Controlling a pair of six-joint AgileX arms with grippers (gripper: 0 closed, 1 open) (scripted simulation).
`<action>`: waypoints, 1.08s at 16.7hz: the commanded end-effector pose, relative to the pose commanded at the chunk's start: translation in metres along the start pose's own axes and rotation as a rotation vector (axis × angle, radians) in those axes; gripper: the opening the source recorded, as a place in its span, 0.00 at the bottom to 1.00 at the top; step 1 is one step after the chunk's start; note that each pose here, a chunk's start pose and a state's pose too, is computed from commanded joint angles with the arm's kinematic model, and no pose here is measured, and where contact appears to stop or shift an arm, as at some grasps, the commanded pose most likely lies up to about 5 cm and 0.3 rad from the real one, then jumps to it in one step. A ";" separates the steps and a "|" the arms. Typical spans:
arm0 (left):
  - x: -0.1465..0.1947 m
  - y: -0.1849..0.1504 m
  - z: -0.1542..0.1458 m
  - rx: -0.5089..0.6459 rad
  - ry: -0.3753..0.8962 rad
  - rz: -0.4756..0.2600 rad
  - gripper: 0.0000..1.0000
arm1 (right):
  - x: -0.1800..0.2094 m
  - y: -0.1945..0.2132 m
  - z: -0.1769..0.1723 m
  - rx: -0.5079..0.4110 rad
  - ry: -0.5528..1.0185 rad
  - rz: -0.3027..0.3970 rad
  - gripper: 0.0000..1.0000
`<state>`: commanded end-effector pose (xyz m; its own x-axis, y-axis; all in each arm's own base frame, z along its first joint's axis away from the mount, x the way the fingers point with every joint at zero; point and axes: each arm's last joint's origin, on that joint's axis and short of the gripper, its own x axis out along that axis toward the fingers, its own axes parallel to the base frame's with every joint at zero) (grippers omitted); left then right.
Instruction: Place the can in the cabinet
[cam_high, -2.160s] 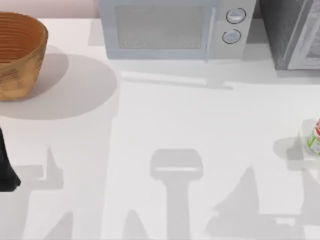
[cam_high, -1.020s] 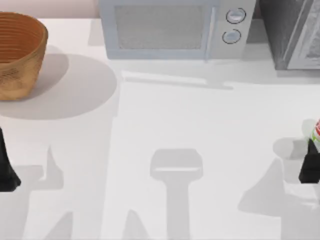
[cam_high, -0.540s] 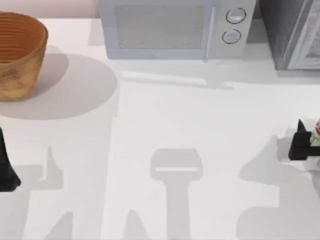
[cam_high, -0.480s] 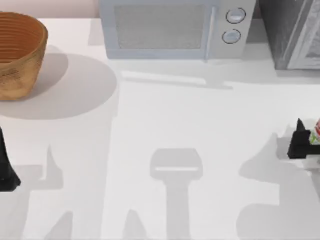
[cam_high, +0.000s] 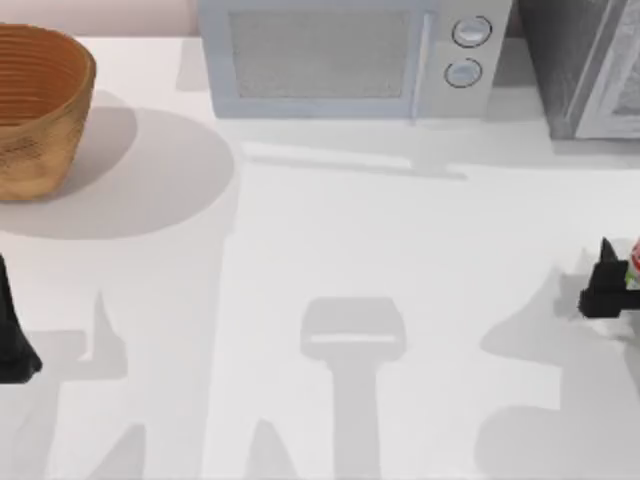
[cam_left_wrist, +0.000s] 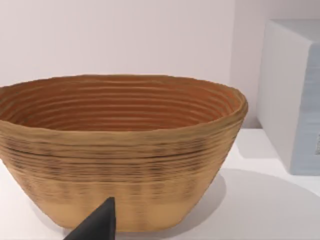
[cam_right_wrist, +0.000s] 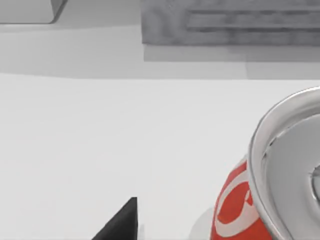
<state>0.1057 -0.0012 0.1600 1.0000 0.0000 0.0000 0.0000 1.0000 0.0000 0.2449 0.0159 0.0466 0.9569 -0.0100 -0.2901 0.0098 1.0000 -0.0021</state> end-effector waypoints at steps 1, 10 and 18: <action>0.000 0.000 0.000 0.000 0.000 0.000 1.00 | 0.000 0.000 0.000 0.000 0.000 0.000 0.62; 0.000 0.000 0.000 0.000 0.000 0.000 1.00 | 0.000 0.000 0.000 0.000 0.000 0.000 0.00; 0.000 0.000 0.000 0.000 0.000 0.000 1.00 | 0.000 0.000 0.000 0.001 0.000 0.000 0.00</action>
<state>0.1057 -0.0012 0.1600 1.0000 0.0000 0.0000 0.0000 1.0000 0.0000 0.2446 0.0159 0.0467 0.9569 -0.0102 -0.2902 0.0102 0.9999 -0.0013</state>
